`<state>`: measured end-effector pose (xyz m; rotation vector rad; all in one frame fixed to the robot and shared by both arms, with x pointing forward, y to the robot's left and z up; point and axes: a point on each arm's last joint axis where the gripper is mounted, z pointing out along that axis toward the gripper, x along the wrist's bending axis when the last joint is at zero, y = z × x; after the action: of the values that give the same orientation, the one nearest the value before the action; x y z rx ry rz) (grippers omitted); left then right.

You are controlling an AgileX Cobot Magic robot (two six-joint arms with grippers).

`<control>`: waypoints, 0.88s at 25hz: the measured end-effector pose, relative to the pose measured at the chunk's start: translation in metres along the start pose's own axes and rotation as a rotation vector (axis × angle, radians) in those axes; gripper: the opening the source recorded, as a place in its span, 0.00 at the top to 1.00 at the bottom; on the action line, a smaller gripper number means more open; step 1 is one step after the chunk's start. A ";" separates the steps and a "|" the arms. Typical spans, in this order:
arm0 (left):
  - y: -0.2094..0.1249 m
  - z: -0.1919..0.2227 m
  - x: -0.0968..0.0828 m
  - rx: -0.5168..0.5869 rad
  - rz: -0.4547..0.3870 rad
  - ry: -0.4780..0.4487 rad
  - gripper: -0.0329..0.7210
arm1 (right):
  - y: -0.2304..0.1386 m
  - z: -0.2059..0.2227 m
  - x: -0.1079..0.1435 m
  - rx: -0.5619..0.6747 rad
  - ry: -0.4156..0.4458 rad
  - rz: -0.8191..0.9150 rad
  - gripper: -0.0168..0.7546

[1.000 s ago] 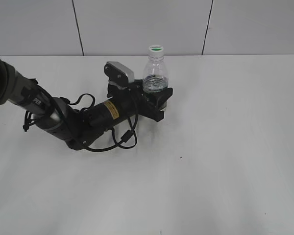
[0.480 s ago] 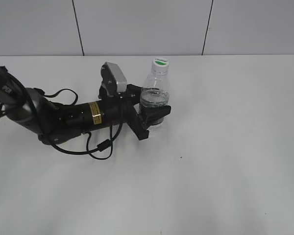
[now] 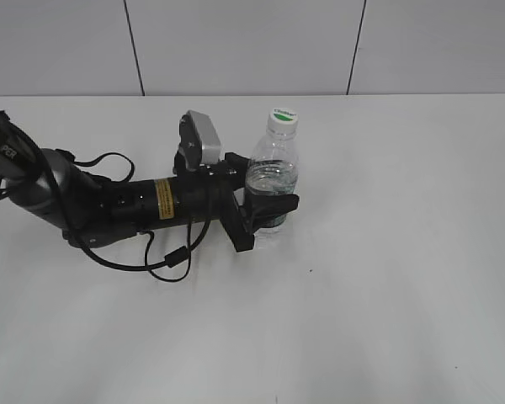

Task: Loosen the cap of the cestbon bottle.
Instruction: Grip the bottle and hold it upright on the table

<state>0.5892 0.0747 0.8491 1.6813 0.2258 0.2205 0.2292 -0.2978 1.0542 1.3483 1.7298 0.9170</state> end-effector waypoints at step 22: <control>-0.023 -0.004 -0.008 -0.032 -0.098 0.022 0.41 | 0.000 0.000 0.000 0.000 0.000 0.000 0.21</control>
<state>0.5797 0.0786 0.8269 1.6325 0.3192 0.1683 0.2292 -0.2978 1.0542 1.3483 1.7298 0.9170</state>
